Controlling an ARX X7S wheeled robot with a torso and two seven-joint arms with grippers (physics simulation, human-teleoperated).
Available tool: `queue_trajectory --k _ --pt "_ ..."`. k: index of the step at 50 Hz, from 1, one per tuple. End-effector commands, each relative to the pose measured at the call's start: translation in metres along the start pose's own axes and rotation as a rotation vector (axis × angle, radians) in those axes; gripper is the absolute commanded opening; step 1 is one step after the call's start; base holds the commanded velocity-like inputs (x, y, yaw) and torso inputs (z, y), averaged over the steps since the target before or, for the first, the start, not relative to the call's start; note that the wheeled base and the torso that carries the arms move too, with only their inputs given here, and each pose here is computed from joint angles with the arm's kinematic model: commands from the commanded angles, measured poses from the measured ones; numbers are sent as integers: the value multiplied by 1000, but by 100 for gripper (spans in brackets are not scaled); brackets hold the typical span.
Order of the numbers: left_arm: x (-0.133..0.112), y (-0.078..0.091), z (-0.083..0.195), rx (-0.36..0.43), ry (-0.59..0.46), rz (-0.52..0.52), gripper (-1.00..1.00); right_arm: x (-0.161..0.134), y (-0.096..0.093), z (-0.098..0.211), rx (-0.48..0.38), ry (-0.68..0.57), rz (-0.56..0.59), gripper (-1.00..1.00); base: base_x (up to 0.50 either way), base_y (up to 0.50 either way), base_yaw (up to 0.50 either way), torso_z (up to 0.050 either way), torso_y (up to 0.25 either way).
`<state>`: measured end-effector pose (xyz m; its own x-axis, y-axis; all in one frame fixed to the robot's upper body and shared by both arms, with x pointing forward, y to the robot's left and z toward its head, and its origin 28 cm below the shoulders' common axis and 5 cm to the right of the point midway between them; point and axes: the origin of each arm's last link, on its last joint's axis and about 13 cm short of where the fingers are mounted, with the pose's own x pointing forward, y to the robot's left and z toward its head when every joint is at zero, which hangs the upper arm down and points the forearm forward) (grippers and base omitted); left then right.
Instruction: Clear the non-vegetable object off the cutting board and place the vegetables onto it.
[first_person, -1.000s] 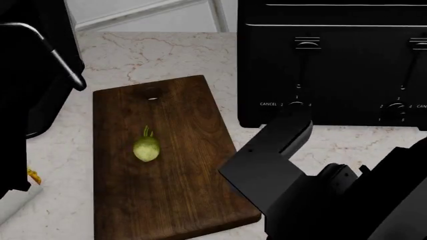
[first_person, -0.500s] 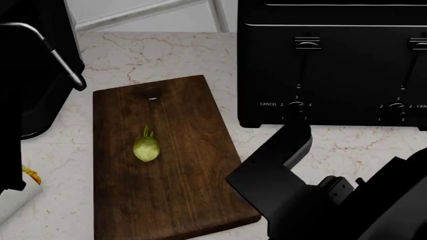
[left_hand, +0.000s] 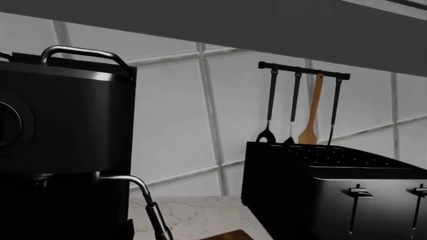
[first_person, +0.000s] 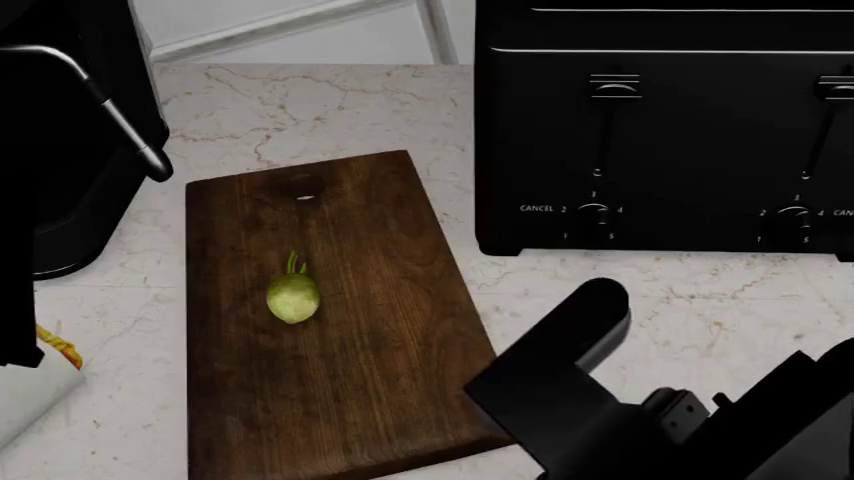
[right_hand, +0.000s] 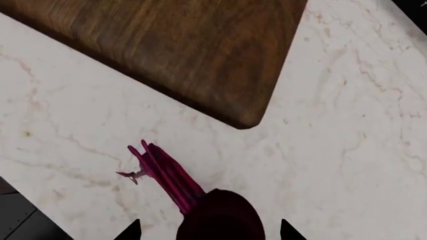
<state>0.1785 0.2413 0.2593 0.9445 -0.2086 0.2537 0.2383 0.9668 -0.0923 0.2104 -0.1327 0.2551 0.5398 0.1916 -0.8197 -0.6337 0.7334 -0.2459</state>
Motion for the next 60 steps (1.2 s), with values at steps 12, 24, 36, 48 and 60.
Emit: queue_trajectory --k 12,24,36,48,60 --pt "-2 1 -1 -2 -11 5 100 2 -4 -9 7 32 -42 -100 0 0 0 0 0" --pt "-1 -1 2 -6 -25 4 100 -33 -2 12 -45 -59 -77 -100 0 0 0 0 0" --pt "2 -2 6 4 -31 -4 100 -40 -10 26 -56 -105 -101 -100 0 0 0 0 0" --pt "-3 0 2 4 -28 10 100 -26 -12 51 -109 -146 -72 -100 0 0 0 0 0" --pt "-8 3 3 7 -36 29 100 -3 -13 66 -119 -186 -37 -100 0 0 0 0 0"
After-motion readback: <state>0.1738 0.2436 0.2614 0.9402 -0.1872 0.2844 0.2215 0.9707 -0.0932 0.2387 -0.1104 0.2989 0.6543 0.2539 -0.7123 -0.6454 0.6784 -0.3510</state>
